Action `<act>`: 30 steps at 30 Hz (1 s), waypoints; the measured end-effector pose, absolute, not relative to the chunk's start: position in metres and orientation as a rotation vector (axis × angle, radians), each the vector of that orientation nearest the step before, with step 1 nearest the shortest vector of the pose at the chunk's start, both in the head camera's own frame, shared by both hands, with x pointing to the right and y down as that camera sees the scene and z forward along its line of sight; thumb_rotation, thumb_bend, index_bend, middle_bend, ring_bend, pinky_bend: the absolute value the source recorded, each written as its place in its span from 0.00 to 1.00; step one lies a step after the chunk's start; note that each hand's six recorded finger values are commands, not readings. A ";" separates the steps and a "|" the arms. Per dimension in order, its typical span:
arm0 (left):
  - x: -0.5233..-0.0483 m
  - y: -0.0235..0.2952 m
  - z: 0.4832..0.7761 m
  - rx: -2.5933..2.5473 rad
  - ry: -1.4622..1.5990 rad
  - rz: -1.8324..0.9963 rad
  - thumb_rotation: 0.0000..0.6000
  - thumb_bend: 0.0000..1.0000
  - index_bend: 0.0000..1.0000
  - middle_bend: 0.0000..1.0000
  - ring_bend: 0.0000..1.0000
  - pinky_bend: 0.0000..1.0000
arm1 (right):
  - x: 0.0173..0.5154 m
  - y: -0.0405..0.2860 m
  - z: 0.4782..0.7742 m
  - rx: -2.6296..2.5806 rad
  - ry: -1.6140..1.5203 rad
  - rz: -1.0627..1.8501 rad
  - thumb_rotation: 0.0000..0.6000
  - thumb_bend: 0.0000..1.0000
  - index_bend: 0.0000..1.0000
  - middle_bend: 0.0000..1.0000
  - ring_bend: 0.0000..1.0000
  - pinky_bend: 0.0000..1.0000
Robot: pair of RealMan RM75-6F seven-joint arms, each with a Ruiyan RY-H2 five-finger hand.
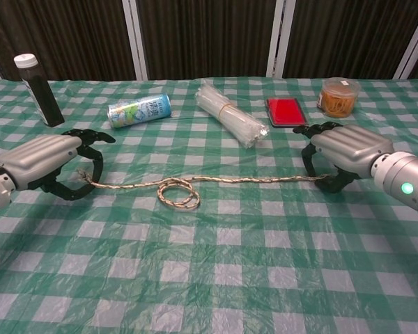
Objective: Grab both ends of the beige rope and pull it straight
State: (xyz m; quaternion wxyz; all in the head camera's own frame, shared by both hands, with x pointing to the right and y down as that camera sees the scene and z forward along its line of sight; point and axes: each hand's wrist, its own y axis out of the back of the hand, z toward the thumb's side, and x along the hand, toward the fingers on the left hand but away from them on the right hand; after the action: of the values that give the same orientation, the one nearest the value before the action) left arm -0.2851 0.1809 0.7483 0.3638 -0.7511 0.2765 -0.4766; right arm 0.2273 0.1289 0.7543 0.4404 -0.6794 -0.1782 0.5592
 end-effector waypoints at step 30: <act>-0.341 0.183 0.716 -1.797 0.723 -1.267 1.00 0.47 0.64 0.09 0.00 0.02 | 0.352 0.115 0.686 -1.543 -0.623 1.475 1.00 0.57 0.76 0.05 0.00 0.00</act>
State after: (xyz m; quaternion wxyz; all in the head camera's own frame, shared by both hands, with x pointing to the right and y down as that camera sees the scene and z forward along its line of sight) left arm -0.3405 0.1828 0.7161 0.4019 -0.7108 0.2860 -0.5014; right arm 0.3521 0.1154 0.6862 0.4432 -0.6221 -0.2510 0.5946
